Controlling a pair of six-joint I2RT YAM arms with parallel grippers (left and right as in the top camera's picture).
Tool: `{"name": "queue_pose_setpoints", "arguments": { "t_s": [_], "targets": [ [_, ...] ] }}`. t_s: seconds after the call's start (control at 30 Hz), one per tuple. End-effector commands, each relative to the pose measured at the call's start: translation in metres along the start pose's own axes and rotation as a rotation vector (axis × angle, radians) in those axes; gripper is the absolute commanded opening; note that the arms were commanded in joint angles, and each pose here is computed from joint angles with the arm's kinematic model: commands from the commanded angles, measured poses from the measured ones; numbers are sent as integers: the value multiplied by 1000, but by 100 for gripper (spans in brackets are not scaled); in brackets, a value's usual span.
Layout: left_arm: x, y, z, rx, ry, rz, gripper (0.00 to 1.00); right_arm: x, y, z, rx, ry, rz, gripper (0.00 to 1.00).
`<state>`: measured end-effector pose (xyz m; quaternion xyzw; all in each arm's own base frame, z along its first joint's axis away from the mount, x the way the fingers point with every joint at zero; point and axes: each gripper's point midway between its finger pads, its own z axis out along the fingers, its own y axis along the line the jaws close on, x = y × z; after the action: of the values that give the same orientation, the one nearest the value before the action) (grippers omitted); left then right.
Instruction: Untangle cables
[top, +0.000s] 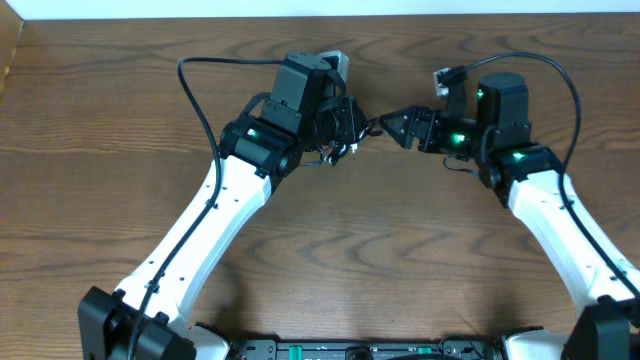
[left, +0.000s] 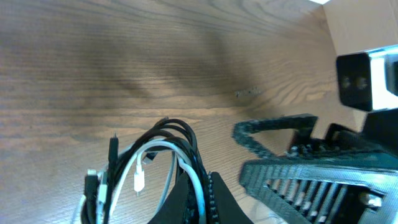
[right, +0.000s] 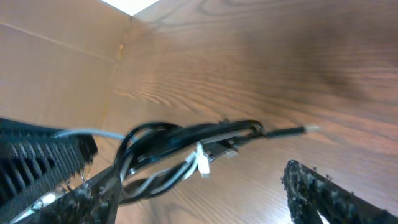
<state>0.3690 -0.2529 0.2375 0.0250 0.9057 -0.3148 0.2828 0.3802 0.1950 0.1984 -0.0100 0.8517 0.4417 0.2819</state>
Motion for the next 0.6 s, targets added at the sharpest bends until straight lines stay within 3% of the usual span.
{"name": "queue_pose_setpoints", "arguments": {
  "t_s": [0.0, 0.37, 0.57],
  "targets": [
    [-4, -5, -1, 16, -12, -115, 8, 2, 19, 9, -73, 28, 25, 80],
    [-19, -14, -2, 65, -62, -318, 7, 11, 29, 20, -83, 46, 30, 80],
    [-18, -20, -2, 96, -48, -340, 7, 3, 40, 26, -90, -4, 8, 79]
  ]
}}
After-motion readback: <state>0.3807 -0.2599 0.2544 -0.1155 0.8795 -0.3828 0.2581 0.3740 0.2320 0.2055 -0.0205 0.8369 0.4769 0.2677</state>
